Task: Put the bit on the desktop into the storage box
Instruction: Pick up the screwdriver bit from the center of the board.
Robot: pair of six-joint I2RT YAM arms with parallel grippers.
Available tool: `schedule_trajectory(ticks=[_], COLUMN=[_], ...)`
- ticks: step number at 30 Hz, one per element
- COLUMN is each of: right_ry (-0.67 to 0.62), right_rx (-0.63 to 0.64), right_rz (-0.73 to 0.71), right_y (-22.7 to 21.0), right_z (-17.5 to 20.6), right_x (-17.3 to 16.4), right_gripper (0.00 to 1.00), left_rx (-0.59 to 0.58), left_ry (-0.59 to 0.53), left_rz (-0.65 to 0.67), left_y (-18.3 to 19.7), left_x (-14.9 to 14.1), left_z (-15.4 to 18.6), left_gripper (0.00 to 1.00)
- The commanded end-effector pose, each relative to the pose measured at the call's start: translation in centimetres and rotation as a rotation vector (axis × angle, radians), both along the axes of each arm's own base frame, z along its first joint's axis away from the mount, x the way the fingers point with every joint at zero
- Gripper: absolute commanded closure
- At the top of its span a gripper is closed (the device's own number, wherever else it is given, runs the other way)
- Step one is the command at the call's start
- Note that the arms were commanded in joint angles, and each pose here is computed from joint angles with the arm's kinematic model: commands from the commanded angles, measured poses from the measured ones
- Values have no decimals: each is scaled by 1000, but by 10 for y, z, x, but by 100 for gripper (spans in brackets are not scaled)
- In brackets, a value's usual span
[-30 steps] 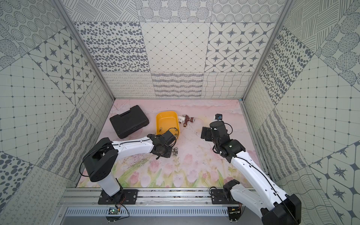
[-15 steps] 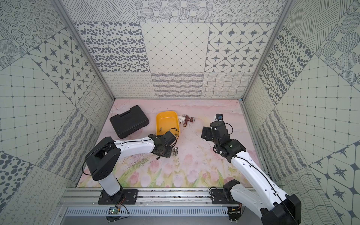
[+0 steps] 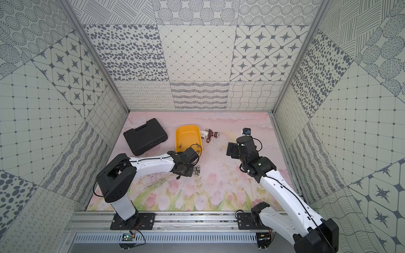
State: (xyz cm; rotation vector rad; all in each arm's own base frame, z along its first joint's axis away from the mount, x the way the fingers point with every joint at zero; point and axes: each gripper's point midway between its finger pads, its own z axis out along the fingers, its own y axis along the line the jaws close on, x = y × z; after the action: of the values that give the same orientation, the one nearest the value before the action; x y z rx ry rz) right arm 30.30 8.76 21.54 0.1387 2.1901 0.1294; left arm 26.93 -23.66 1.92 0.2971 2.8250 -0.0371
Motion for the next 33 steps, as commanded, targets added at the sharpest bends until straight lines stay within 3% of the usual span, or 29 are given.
schedule_trajectory(ticks=[1, 14, 33], right_ry=[-42, -39, -33], right_rx=[15, 17, 21], right_rz=[-17, -18, -18], right_y=[-4, -4, -5], right_z=[7, 5, 2], right_x=[2, 1, 0], right_gripper=[3, 3, 3], left_rx=[29, 38, -68], left_ry=[-19, -64, -335], left_rz=[2, 20, -6], left_y=[5, 17, 23], left_x=[2, 0, 28], left_z=[-2, 19, 134], left_gripper=[84, 87, 93])
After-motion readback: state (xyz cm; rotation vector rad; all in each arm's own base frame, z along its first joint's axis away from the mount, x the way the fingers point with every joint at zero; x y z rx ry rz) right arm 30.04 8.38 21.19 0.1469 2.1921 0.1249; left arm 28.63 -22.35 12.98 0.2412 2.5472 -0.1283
